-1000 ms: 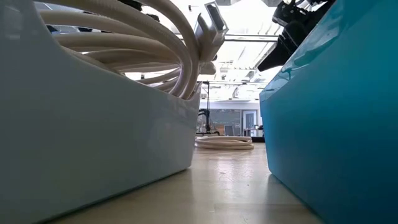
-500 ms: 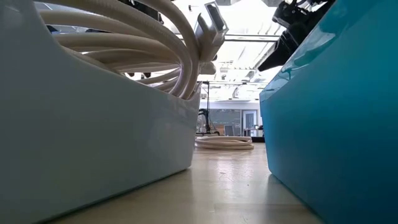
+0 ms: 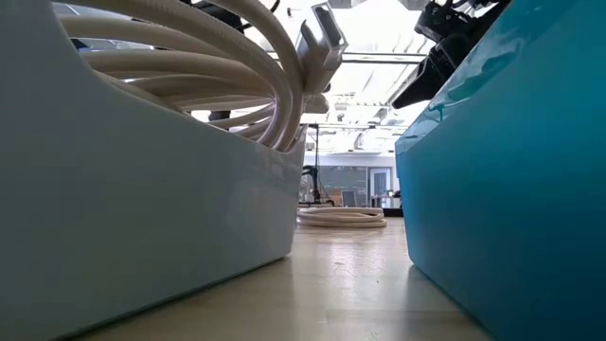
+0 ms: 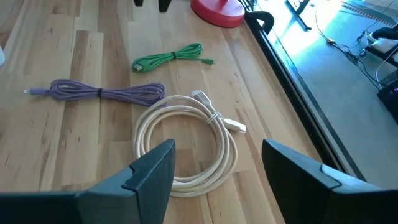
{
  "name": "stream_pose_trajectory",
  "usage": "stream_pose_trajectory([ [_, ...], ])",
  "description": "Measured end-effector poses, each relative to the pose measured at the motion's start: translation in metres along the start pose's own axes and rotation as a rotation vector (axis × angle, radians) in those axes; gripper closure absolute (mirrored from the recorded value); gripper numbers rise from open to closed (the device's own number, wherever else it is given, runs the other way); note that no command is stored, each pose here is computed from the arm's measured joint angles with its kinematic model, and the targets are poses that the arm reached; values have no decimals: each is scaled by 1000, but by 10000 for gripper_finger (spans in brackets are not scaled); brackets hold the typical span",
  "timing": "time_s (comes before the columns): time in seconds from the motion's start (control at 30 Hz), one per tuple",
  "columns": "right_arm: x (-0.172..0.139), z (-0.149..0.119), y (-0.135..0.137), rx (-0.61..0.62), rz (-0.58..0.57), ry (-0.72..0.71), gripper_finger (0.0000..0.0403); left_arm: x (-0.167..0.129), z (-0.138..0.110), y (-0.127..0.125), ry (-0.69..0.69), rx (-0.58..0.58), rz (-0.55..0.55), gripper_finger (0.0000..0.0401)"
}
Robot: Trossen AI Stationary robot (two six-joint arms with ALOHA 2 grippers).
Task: Pick & Place USB Port
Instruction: Put the green USB cable into the blue bin
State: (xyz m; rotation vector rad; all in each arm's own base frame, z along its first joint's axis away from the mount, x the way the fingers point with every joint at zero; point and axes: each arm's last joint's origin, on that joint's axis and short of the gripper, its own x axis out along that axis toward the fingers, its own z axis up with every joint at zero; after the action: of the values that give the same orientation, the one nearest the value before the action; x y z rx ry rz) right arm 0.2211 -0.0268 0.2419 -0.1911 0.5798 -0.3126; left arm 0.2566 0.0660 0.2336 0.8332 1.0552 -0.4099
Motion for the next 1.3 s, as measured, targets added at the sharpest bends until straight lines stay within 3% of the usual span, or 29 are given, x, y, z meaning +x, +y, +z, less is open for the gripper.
stream_pose_trajectory([
  [0.1,0,0,0,-12,0,0,171,9,-3,-4,2,16,37,178],
  [0.27,0,0,0,-22,-1,0,171,15,-8,-2,45,-73,97,178],
  [0.5,0,1,0,-46,2,-15,171,29,-22,3,19,-162,19,178],
  [0.97,3,2,-9,-15,76,-38,171,64,-27,0,54,-133,-90,178],
  [1.3,3,2,-9,-13,75,-44,171,72,-25,6,30,-143,-41,178],
])
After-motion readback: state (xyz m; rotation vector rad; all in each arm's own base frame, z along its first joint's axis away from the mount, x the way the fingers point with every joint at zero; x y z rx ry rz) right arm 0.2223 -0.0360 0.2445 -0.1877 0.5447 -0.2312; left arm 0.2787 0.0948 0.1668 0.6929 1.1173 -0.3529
